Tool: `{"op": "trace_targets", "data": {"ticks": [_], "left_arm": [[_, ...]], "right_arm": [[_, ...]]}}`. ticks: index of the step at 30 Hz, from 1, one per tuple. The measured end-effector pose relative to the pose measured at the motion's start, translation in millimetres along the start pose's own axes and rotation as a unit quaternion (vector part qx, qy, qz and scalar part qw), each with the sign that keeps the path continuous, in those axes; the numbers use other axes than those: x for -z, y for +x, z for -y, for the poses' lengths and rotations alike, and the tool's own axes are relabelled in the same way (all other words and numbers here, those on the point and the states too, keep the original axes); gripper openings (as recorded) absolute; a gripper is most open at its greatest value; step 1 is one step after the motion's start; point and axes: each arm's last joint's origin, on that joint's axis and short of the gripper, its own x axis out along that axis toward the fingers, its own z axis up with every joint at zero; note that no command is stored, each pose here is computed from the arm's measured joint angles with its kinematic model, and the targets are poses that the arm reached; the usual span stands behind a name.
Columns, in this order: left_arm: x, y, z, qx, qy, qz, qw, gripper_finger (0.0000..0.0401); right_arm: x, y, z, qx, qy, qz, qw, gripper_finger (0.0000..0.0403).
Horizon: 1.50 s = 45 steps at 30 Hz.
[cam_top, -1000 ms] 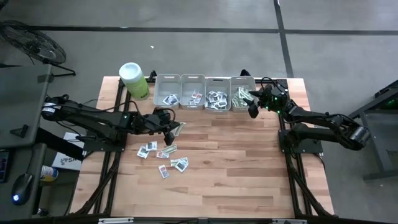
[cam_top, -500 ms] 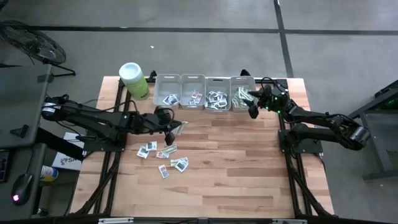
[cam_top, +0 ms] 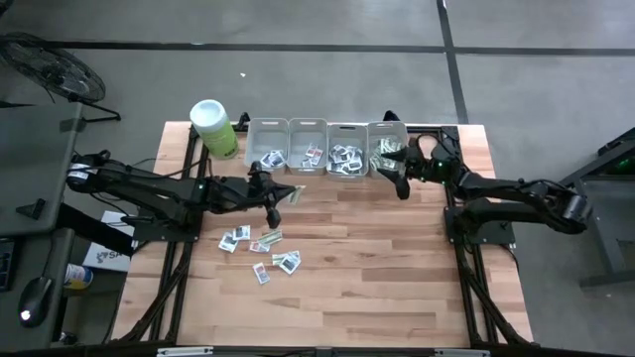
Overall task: Pick & Place First Aid Supplies
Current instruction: Put the bandage into the right gray bin
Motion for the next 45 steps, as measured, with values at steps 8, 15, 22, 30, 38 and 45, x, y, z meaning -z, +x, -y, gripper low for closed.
{"op": "trace_targets", "data": {"ticks": [8,15,22,30,38,45], "left_arm": [[-4,20,11,-0.001,0.060,0.069,0.996,0.0000],[-6,40,21,-0.004,0.089,0.139,0.986,0.0000],[-4,65,14,0.021,0.083,0.180,0.980,0.0000],[-21,97,22,0.051,0.102,0.195,0.974,0.0000],[-38,127,36,0.064,0.133,0.196,0.969,0.0000],[-42,149,40,0.075,0.140,0.194,0.968,0.0000]], "right_arm": [[-11,5,-25,-0.067,-0.025,0.054,0.996,0.0249],[-22,6,-49,-0.130,-0.050,0.110,0.984,0.0249],[-25,5,-66,-0.166,-0.075,0.135,0.974,0.0249],[-22,10,-72,-0.132,-0.068,0.133,0.980,0.0249],[-13,21,-78,-0.148,-0.057,0.136,0.978,0.0249],[-11,24,-79,-0.152,-0.049,0.140,0.977,0.0249]]}}
